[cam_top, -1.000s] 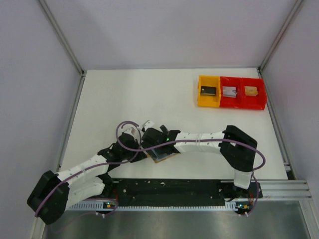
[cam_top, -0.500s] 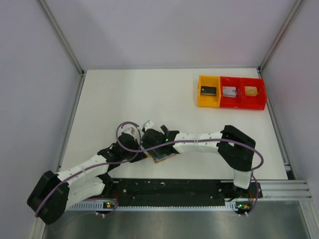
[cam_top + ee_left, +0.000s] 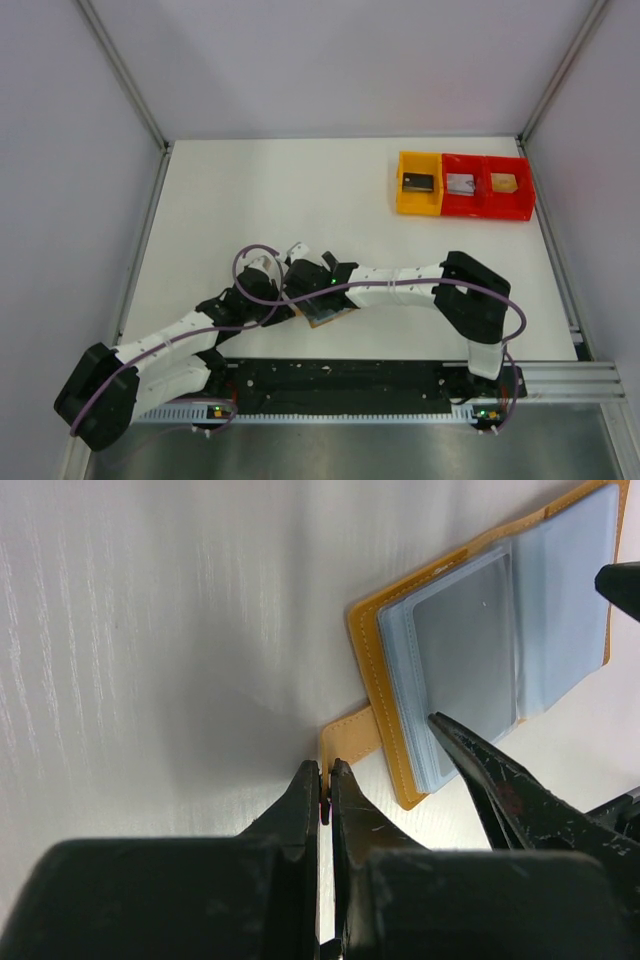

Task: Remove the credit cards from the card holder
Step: Remove the credit card from the card holder.

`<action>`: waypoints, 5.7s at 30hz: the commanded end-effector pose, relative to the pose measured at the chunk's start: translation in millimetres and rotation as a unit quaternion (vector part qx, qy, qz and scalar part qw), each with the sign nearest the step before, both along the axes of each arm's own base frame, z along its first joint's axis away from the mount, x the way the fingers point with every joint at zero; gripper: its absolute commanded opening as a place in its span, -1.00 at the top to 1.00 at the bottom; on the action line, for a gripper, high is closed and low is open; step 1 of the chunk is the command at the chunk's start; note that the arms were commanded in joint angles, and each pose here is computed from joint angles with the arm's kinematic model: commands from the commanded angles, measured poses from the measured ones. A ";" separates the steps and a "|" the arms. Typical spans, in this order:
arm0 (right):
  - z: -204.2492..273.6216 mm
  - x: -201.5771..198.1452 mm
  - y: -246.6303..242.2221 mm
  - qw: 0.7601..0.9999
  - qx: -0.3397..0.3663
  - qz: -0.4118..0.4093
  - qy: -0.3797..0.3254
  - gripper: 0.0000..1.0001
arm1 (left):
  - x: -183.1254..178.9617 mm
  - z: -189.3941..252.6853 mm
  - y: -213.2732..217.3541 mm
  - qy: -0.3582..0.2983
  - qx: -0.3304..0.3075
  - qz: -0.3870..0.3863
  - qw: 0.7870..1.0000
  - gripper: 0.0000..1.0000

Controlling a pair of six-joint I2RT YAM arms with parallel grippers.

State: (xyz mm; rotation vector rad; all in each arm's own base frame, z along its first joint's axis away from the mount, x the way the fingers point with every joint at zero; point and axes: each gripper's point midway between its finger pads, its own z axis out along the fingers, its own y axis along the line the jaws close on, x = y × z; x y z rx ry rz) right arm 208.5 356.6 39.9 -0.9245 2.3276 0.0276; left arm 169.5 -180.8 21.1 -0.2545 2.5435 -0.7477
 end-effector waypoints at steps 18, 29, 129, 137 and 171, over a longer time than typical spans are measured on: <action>-1.3 2.0 -4.9 1.000 -0.019 -0.005 -0.013 -0.91 | -0.4 -2.5 4.3 -0.012 0.008 -0.002 1.000 1.00; 25.9 19.3 -36.1 0.993 -0.074 -0.040 -0.079 -0.90 | -1.6 -3.8 7.9 -0.012 0.017 -0.001 1.000 1.00; -32.4 16.0 -83.5 0.924 0.252 -0.179 0.228 1.00 | 58.9 24.5 -103.2 0.031 -0.165 -0.020 0.986 0.78; -32.8 25.4 -89.0 0.927 0.243 -0.187 0.215 1.00 | 53.0 33.6 -101.8 0.027 -0.179 -0.022 0.983 0.99; -2.3 37.3 -51.9 0.909 0.323 -0.095 0.246 1.00 | 47.4 21.4 -92.0 0.038 -0.154 -0.015 0.987 0.99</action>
